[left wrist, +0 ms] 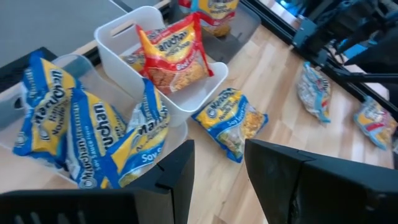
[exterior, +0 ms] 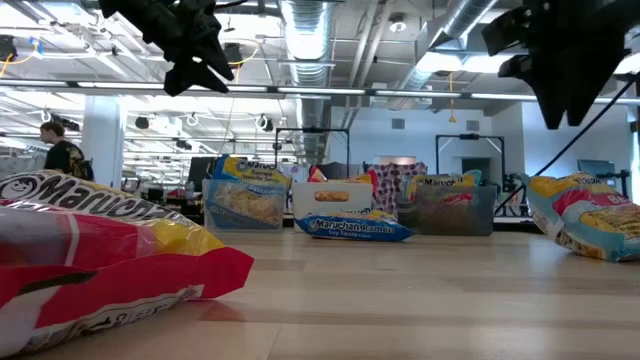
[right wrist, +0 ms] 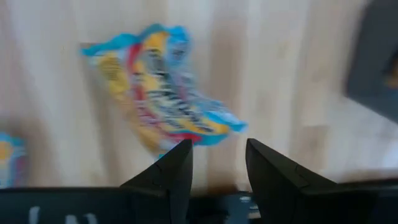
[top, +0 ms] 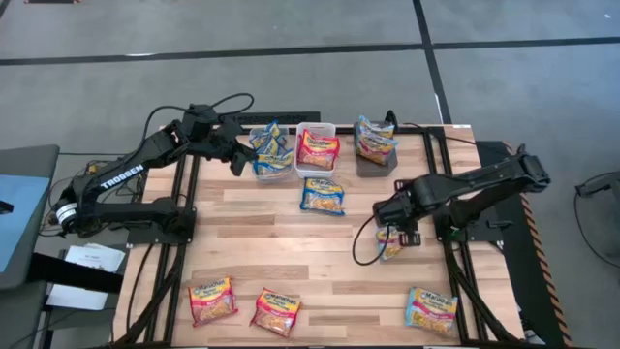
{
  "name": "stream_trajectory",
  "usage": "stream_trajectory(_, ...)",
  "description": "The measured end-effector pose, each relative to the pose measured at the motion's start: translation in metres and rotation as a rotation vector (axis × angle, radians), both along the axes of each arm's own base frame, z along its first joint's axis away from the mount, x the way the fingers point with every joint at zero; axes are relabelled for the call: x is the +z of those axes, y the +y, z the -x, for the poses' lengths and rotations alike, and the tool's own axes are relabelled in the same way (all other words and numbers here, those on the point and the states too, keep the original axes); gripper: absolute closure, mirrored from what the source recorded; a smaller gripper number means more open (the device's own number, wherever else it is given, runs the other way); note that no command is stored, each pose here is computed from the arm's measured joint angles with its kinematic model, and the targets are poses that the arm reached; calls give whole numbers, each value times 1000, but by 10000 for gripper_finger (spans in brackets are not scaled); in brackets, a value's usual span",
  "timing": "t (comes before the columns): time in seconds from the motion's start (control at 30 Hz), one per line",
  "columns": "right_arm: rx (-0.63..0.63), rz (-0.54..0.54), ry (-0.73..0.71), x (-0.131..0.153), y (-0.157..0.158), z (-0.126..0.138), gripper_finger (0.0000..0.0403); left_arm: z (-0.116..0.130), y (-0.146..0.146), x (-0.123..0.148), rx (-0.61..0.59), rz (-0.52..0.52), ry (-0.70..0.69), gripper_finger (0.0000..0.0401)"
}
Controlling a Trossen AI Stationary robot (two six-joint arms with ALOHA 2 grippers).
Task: Sort Maruchan noodles
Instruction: Put the light blue noodle pack into the black bin
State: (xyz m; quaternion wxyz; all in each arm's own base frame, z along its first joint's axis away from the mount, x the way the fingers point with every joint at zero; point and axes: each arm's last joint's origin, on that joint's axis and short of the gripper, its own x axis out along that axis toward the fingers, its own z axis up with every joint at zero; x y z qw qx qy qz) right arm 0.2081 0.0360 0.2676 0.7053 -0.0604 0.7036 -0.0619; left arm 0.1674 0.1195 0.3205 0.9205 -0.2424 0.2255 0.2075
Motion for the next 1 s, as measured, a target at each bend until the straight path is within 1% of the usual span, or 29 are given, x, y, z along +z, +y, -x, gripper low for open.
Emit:
stream_trajectory(0.13,-11,17,8,0,-3,1,227,0,0,0,11,-5,5,274)
stream_trajectory(0.23,-3,16,27,-4,-2,-2,216,0,0,0,11,-5,5,274)
stream_trajectory(0.3,36,-4,20,-7,-2,-2,207,0,0,0,12,-3,4,274)
stream_trajectory(0.43,97,-61,25,-22,0,-3,194,0,0,0,14,1,3,274)
stream_trajectory(0.53,104,-63,32,-27,1,-2,193,0,0,-1,15,8,10,274)
stream_trajectory(0.63,117,-67,4,-28,2,-4,195,1,0,-2,15,13,16,274)
stream_trajectory(0.7,141,-80,7,-32,2,-4,197,1,0,-2,15,13,16,274)
stream_trajectory(0.8,173,-128,-15,-38,4,-6,197,1,0,-2,15,13,16,274)
stream_trajectory(1.0,181,-154,-50,-39,5,-9,197,1,0,-2,15,15,19,273)
